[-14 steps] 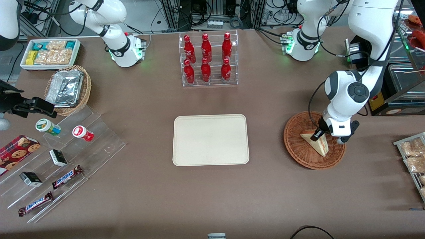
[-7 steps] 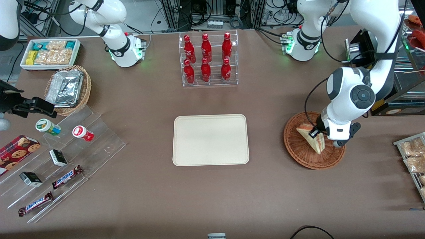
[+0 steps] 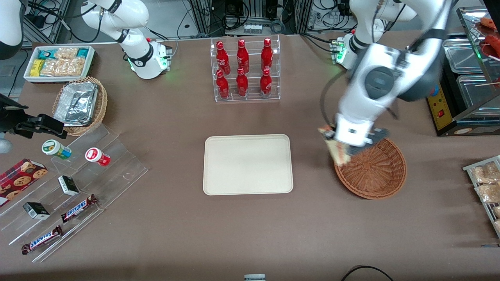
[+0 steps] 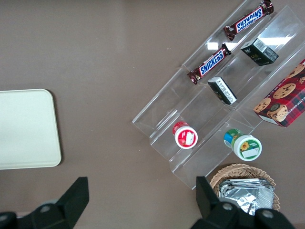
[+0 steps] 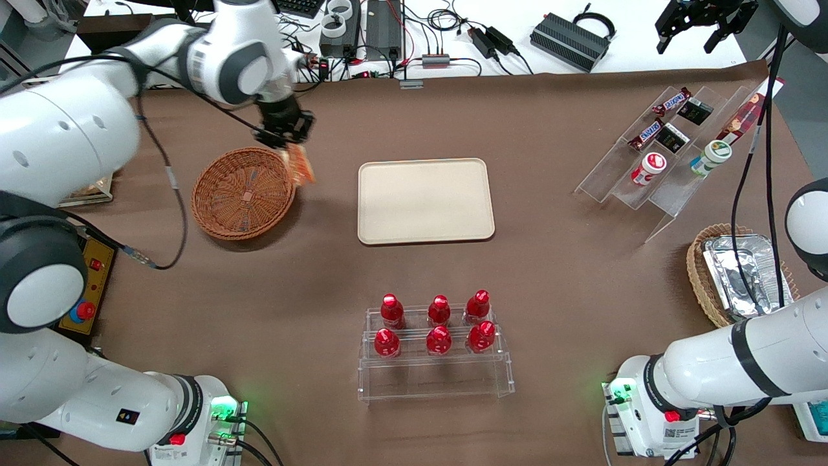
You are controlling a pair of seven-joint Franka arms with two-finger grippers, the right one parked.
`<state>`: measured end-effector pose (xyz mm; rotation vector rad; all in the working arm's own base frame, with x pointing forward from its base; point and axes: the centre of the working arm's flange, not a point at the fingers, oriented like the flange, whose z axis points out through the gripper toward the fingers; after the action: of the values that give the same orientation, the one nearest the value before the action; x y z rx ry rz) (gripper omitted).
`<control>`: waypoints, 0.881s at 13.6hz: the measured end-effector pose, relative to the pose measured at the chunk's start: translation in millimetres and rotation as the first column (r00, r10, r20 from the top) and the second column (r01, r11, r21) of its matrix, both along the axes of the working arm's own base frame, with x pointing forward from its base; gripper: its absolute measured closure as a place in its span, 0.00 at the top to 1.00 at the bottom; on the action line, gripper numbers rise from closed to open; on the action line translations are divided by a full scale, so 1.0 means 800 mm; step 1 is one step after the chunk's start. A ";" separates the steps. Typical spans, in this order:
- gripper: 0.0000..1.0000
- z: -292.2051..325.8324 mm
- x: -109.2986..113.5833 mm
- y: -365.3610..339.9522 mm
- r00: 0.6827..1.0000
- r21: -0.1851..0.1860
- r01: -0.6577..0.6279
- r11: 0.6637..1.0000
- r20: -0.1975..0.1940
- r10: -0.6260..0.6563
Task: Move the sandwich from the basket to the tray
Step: 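Lift the sandwich and carry it over the cream tray, then lower the sandwich onto the tray and open the left gripper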
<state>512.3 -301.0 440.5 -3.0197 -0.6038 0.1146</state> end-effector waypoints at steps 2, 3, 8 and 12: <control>0.17 -0.017 -0.031 -0.074 0.996 0.000 0.086 0.996 -0.009 -0.086; 0.17 -0.031 -0.039 -0.106 0.994 -0.002 0.112 0.994 -0.012 -0.112; 0.17 -0.139 -0.037 -0.232 0.992 -0.060 0.124 0.991 0.027 -0.122; 0.17 -0.197 -0.039 -0.294 0.986 -0.041 0.161 0.986 0.055 -0.159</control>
<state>480.9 -536.1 283.3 -3.1090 -0.3645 0.0434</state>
